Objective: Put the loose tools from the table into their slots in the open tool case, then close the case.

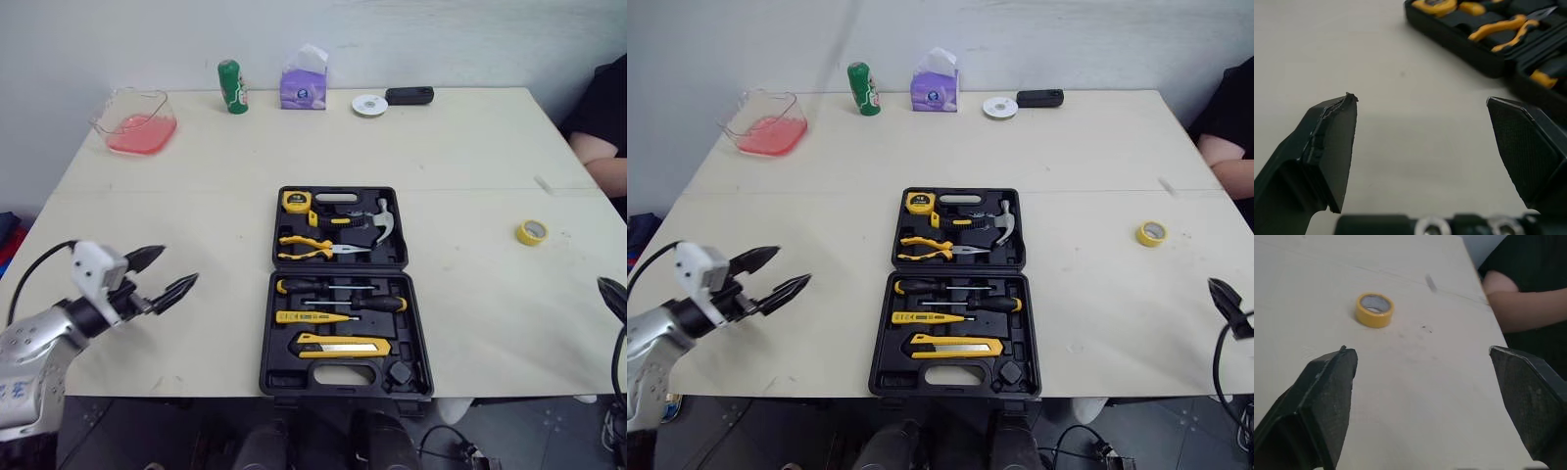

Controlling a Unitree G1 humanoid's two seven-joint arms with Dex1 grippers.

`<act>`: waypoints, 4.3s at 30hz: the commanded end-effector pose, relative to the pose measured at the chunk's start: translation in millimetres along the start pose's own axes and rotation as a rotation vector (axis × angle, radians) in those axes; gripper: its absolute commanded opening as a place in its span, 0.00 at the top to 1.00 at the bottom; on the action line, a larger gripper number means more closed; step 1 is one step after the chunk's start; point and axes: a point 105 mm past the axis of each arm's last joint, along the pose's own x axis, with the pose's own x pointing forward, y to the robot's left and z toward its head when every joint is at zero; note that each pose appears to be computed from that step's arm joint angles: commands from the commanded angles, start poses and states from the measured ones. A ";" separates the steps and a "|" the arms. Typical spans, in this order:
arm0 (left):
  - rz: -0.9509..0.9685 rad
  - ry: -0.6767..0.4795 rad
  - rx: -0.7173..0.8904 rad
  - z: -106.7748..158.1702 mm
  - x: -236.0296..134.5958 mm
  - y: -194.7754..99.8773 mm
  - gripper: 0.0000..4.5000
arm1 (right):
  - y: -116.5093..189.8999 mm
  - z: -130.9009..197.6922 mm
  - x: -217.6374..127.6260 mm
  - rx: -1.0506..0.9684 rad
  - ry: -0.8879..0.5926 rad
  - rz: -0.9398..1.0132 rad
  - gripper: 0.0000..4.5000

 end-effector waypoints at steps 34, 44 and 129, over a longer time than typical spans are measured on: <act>-0.500 -0.295 0.073 90.3 71.4 -97.5 0.01 | 32.0 49.4 126.3 -0.331 0.672 0.569 0.00; -0.488 -0.281 0.072 89.2 67.8 -98.2 0.01 | 39.8 35.9 135.2 -0.309 0.682 0.525 0.00; -0.786 -0.231 0.094 83.6 59.7 -131.1 0.00 | 152.8 12.8 3.4 -0.392 0.550 1.107 0.48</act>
